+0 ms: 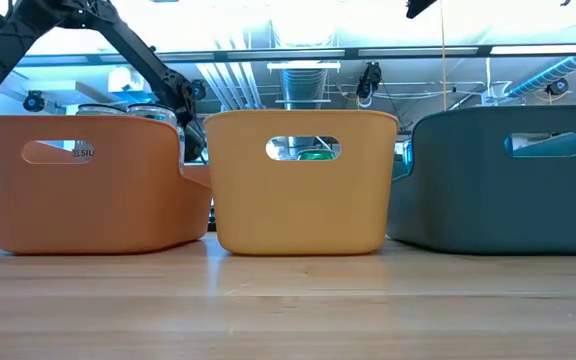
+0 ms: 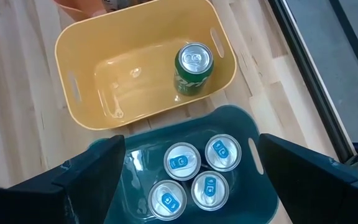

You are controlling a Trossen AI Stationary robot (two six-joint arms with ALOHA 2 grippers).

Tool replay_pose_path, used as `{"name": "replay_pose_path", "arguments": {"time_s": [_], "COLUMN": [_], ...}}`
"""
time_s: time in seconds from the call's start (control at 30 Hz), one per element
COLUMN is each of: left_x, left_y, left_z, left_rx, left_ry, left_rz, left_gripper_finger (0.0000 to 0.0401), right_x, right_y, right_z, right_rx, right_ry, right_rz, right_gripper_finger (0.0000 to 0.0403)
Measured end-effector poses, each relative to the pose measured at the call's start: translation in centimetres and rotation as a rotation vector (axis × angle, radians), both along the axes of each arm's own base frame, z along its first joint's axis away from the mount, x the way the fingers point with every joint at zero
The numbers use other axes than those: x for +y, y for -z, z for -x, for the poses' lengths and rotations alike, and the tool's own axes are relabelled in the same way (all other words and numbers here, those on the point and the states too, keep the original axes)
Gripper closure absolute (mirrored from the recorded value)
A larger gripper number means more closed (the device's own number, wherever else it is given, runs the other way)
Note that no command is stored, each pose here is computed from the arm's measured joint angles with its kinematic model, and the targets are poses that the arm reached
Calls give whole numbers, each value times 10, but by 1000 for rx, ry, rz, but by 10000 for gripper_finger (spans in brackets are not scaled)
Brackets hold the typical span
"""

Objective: Sort soda cans
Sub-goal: Put the top left green soda can into the yellow bin

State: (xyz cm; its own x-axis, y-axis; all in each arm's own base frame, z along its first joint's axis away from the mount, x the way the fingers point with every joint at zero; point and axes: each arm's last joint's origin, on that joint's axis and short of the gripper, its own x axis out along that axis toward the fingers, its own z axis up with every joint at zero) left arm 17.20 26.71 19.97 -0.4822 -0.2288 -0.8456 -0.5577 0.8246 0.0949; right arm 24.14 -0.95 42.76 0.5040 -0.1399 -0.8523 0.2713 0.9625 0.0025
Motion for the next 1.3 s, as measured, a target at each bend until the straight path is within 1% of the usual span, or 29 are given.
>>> {"name": "replay_pose_path", "arguments": {"time_s": [0.23, 0.4, 0.53, 0.73, 0.87, 1.0, 1.17, 1.3], "left_x": [-3, -5, -6, -9, -11, -13, -13, -7], "left_y": [-7, -4, -1, 3, 5, 6, 5, -2], "left_z": [0, 3, 4, 6, 6, 5, 4, 2], "left_rx": [-46, -31, -24, -16, 2, 13, 13, 20], "left_ry": [-30, -35, -7, 46, 69, 88, 90, 107], "left_rz": [-1, 4, 27, 65, 71, 78, 66, 12], "left_gripper_finger": [58, 58, 62, 77, 89, 91, 91, 92], "right_x": [0, 0, 0, 0, 0, -1, -1, -1], "right_y": [6, 13, 14, 14, 14, 14, 14, 14], "right_z": [-3, -6, -7, -7, -7, -7, -6, -6], "right_rx": [18, 28, 27, 27, 28, 28, 26, 27], "right_ry": [-13, -14, -14, -14, -19, -16, -3, -3], "right_rz": [12, 12, 11, 11, 15, 13, 6, 6], "right_gripper_finger": [39, 39, 39, 39, 39, 39, 39, 39]}}
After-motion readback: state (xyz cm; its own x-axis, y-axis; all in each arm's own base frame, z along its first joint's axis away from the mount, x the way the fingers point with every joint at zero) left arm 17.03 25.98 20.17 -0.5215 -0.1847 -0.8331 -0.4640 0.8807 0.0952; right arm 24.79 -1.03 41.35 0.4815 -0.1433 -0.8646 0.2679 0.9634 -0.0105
